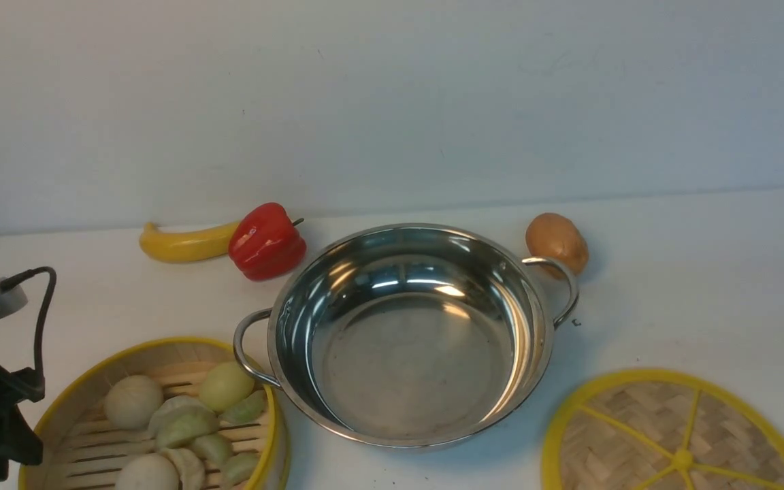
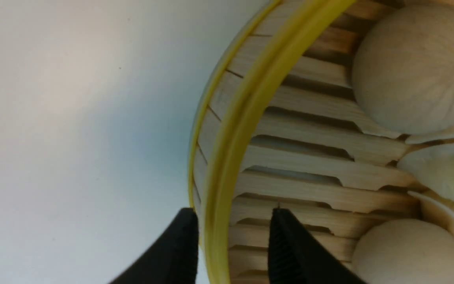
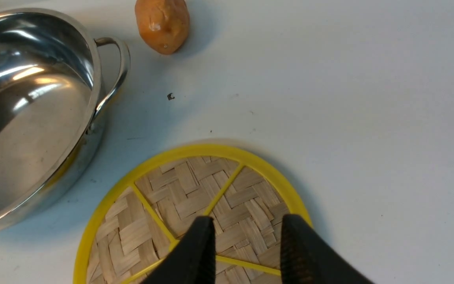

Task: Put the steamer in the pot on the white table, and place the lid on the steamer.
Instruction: 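Grasp the rim of the steamer basket holding the buns with the left gripper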

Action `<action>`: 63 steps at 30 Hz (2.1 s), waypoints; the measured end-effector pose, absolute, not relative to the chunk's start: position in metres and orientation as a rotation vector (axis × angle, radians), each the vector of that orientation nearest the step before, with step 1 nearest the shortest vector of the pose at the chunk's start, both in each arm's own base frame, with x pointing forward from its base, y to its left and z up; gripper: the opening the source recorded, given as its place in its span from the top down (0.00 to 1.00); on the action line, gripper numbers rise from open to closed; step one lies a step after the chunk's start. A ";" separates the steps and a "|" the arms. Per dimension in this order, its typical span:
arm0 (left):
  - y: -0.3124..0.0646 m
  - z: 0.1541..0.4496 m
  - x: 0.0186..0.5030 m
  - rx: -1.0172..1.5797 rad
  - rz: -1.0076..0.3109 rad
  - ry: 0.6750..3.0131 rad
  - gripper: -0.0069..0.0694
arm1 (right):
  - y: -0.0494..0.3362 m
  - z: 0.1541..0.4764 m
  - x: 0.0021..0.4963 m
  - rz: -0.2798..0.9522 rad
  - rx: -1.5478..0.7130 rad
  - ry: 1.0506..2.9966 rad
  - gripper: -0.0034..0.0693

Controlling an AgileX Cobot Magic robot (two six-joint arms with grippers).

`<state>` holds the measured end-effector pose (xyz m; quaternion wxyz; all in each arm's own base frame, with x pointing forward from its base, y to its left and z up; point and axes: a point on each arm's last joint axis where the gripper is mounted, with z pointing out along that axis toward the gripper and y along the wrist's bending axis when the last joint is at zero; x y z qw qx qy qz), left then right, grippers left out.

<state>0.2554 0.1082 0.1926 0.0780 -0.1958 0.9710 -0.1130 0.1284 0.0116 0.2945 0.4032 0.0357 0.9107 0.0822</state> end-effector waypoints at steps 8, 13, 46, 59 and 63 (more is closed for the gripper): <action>0.110 0.172 0.259 -0.615 -0.378 2.969 0.59 | 0.012 0.295 0.128 0.207 0.089 2.300 0.61; 0.111 0.170 0.259 -0.631 -0.372 2.978 0.65 | 0.012 0.295 0.128 0.208 0.090 2.300 0.61; 0.130 0.217 0.260 -0.496 -0.074 3.016 0.82 | 0.012 0.295 0.128 0.208 0.089 2.300 0.61; 0.131 0.224 0.259 -0.488 -0.067 3.039 0.82 | 0.012 0.295 0.128 0.197 0.065 2.300 0.61; 0.132 0.230 0.261 -0.480 -0.062 3.040 0.81 | 0.012 0.295 0.128 0.197 0.064 2.300 0.61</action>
